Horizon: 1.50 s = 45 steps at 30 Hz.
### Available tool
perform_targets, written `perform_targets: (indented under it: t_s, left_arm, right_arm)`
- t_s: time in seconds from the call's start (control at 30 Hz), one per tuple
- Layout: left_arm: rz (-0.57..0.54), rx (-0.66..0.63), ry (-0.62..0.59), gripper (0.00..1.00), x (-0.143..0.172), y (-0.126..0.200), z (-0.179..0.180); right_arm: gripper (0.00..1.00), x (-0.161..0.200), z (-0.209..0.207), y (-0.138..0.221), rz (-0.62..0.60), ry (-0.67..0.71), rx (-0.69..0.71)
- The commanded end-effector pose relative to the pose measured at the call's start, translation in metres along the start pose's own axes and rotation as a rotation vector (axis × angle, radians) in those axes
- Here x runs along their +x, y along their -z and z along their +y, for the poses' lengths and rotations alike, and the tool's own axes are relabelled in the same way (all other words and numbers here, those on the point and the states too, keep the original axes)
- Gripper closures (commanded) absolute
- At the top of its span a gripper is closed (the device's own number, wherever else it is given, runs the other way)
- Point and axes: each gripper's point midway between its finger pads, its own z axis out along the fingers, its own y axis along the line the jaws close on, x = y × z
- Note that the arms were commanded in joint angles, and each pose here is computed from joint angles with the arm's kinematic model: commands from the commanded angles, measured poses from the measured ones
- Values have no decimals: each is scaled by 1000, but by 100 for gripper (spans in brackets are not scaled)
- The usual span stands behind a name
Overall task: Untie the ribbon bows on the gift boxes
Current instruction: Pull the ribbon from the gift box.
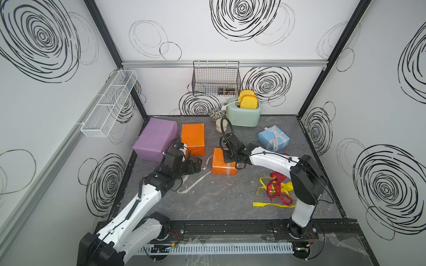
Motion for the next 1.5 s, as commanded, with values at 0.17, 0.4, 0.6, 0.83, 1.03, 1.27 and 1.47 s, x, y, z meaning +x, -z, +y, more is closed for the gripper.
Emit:
perform_targets:
  t_s: [0.17, 0.4, 0.6, 0.83, 1.03, 1.27, 1.47]
  left_arm:
    - [-48, 43, -28, 4, -8, 6, -9]
    - [-42, 55, -52, 4, -4, 7, -16]
    - [-26, 59, -72, 4, 2, 6, -20]
    - [-6, 53, -93, 4, 8, 2, -23]
    - [10, 55, -114, 4, 13, 0, -27]
    - [-15, 113, -137, 4, 7, 0, -42]
    - [-51, 276, -192, 4, 8, 10, -132]
  right_arm:
    - [100, -16, 17, 39, -39, -157, -326]
    - [100, -66, 25, 109, -205, -229, -549]
    - [100, -103, 28, 161, -328, -215, -616]
    - [100, -140, 35, 222, -473, -194, -672]
    - [100, -164, 40, 270, -557, -161, -709]
    - [100, -179, 37, 306, -623, -152, -734]
    - [100, -183, 25, 321, -656, -154, -720]
